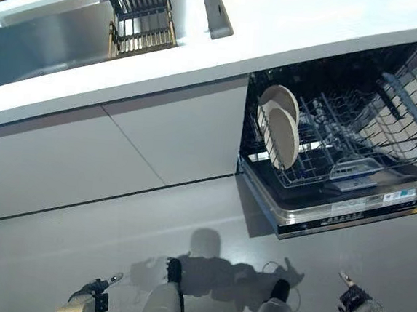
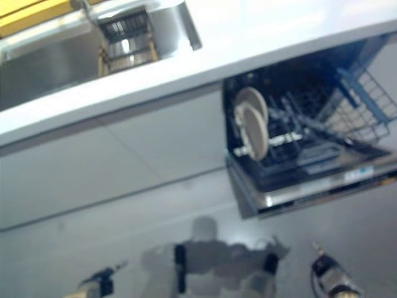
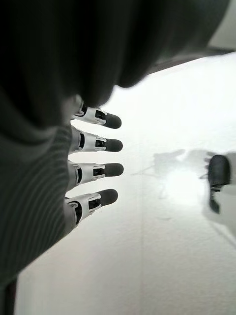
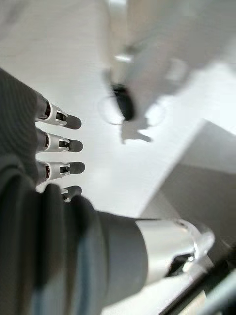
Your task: Take plates into dishwasher
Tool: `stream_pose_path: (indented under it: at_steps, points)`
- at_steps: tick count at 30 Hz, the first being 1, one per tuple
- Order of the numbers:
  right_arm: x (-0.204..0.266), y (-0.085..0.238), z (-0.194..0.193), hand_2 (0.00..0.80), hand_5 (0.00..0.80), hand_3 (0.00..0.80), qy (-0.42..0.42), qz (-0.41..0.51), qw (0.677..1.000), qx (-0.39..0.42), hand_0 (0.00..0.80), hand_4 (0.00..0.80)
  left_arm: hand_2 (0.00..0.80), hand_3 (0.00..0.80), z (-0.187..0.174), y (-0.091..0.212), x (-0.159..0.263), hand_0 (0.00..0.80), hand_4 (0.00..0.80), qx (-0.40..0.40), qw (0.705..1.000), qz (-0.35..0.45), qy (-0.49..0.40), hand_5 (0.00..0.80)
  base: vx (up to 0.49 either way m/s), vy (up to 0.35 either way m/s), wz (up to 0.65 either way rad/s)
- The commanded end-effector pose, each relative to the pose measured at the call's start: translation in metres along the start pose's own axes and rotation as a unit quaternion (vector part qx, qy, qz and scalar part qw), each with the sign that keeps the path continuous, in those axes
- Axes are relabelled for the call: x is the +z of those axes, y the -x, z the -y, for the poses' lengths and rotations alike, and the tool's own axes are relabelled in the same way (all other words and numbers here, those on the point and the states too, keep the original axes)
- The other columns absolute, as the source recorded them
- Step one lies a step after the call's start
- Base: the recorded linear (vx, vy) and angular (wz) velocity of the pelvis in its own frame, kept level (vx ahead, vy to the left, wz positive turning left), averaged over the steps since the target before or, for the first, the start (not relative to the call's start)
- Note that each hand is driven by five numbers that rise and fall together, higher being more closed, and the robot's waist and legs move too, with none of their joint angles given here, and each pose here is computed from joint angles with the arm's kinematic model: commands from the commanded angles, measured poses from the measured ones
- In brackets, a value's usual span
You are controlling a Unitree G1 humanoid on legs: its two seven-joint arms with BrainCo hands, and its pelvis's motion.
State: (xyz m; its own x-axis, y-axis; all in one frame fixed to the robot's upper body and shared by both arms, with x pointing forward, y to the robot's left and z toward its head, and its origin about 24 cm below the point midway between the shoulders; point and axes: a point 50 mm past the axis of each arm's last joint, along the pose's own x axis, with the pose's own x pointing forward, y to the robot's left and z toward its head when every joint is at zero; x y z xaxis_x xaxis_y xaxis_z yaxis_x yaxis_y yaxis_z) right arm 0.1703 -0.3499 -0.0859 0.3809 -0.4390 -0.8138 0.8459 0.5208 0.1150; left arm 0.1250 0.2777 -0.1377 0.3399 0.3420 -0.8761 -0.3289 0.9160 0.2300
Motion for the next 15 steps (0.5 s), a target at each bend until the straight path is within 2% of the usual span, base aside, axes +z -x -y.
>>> stream_pose_path:
  at_steps: [1, 11, 15]
  points:
    - [0.039, 0.007, -0.032, 0.0, 0.0, 0.0, -0.087, 0.052, 0.993, 0.055, 0.0, 0.0, 0.0, 0.0, -0.004, 0.0, -0.011, 0.0, 0.0, 0.011, 1.0, -0.015, 0.026, 0.0, -0.109, 0.11, 0.02]
    - [0.074, 0.025, -0.096, 0.0, 0.0, 0.0, -0.201, 0.063, 0.958, 0.194, 0.0, 0.0, 0.0, 0.0, 0.004, 0.002, -0.028, 0.0, 0.0, 0.003, 0.999, -0.031, 0.034, 0.0, -0.019, 0.037, 0.07]
    - [0.107, 0.045, -0.128, 0.0, 0.0, 0.0, -0.17, 0.108, 0.95, 0.24, 0.0, 0.0, 0.0, 0.0, 0.013, 0.003, -0.03, 0.0, 0.0, -0.005, 0.999, -0.033, 0.014, 0.0, 0.028, 0.037, 0.17]
